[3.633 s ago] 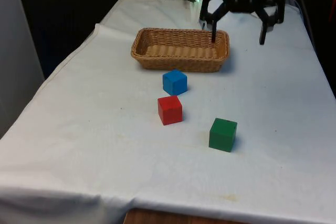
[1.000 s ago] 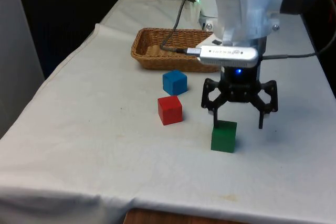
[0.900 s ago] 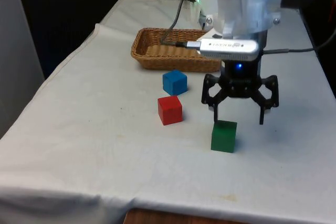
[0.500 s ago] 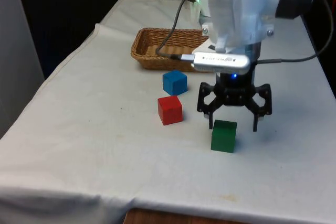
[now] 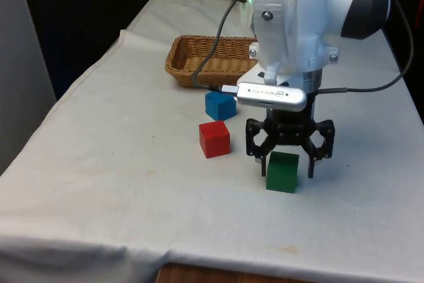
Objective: Pick up exactly two blocks and place them into the basket.
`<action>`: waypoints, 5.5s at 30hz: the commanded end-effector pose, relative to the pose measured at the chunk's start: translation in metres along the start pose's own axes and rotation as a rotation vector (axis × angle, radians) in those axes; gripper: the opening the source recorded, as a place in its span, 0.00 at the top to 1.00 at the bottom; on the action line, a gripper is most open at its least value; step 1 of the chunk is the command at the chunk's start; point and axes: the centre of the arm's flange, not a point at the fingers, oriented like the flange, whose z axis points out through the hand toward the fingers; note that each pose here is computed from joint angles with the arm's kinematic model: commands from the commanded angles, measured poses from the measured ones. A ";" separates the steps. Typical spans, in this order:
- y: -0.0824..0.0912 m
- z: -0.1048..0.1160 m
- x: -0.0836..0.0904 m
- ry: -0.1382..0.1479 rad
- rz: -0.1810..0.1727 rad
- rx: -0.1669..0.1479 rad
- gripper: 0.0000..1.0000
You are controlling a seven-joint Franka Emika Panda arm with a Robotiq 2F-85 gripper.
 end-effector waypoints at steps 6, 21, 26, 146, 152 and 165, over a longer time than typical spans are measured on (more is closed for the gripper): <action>0.000 0.001 0.001 -0.001 -0.005 -0.002 0.99; -0.001 -0.026 -0.004 -0.003 -0.003 0.003 0.98; -0.001 -0.041 -0.008 -0.006 -0.002 0.008 0.98; 0.071 -0.147 -0.324 -0.036 -0.062 0.057 0.98; 0.073 -0.131 -0.341 -0.033 -0.057 0.054 0.98; 0.073 -0.095 -0.372 -0.014 -0.035 0.020 0.98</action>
